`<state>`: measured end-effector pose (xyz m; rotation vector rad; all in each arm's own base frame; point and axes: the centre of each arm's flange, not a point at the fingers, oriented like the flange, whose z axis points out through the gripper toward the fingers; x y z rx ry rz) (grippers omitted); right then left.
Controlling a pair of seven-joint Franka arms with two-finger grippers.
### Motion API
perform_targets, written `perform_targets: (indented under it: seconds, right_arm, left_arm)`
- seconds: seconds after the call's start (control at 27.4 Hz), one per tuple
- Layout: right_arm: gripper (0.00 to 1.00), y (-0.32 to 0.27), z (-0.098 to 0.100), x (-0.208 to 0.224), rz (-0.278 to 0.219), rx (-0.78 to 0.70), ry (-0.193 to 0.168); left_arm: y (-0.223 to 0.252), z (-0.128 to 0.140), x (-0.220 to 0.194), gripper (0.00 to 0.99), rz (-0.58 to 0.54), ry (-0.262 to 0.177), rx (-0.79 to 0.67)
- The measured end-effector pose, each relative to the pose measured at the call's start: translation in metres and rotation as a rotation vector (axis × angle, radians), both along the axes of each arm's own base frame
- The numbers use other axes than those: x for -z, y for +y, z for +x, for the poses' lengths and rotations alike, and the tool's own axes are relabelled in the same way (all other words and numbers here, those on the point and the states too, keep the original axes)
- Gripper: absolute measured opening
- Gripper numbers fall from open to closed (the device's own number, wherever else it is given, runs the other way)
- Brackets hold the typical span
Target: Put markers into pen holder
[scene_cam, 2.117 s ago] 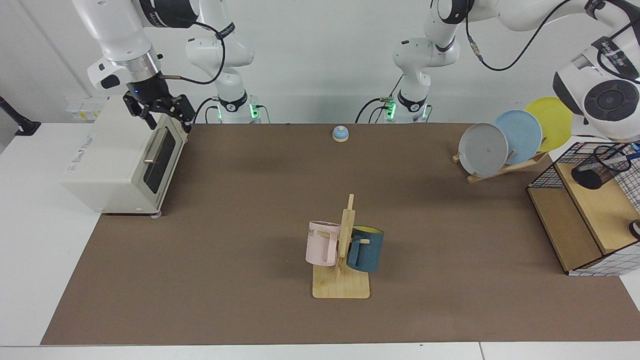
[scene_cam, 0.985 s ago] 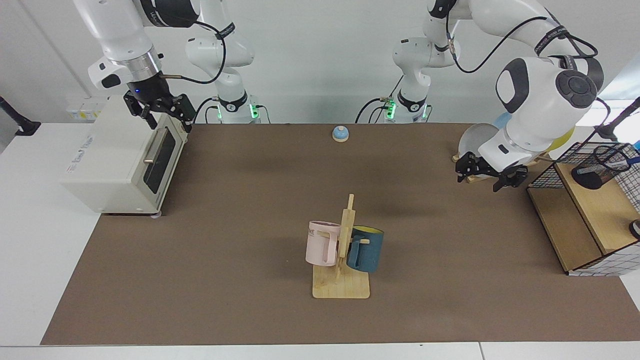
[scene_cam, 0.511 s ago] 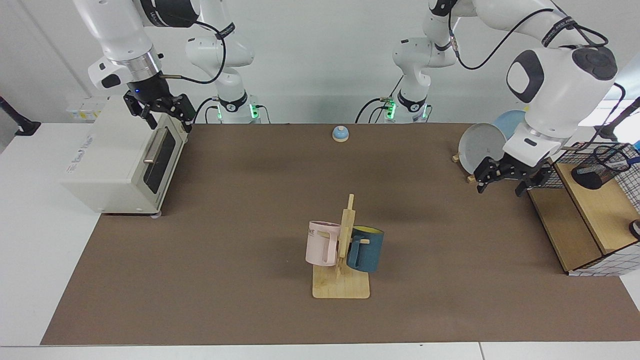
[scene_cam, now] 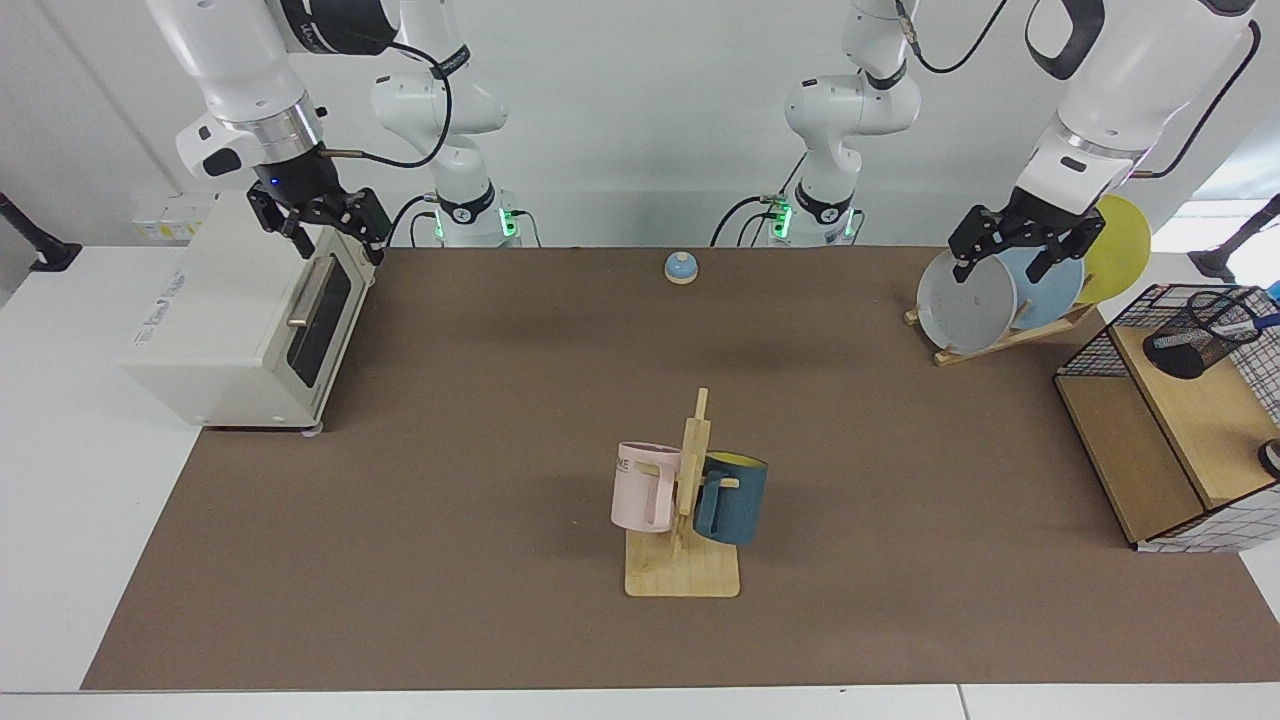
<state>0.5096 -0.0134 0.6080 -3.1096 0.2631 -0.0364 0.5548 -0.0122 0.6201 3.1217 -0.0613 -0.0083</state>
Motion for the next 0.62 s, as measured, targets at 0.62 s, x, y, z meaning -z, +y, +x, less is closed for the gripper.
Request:
perform_targets:
  seconds: [0.62]
  right_arm:
    - [1.00,0.000,0.000,0.000,0.000,0.000,0.000]
  left_arm:
    - [-0.009,-0.003,0.020,0.991,0.000,0.008,0.013]
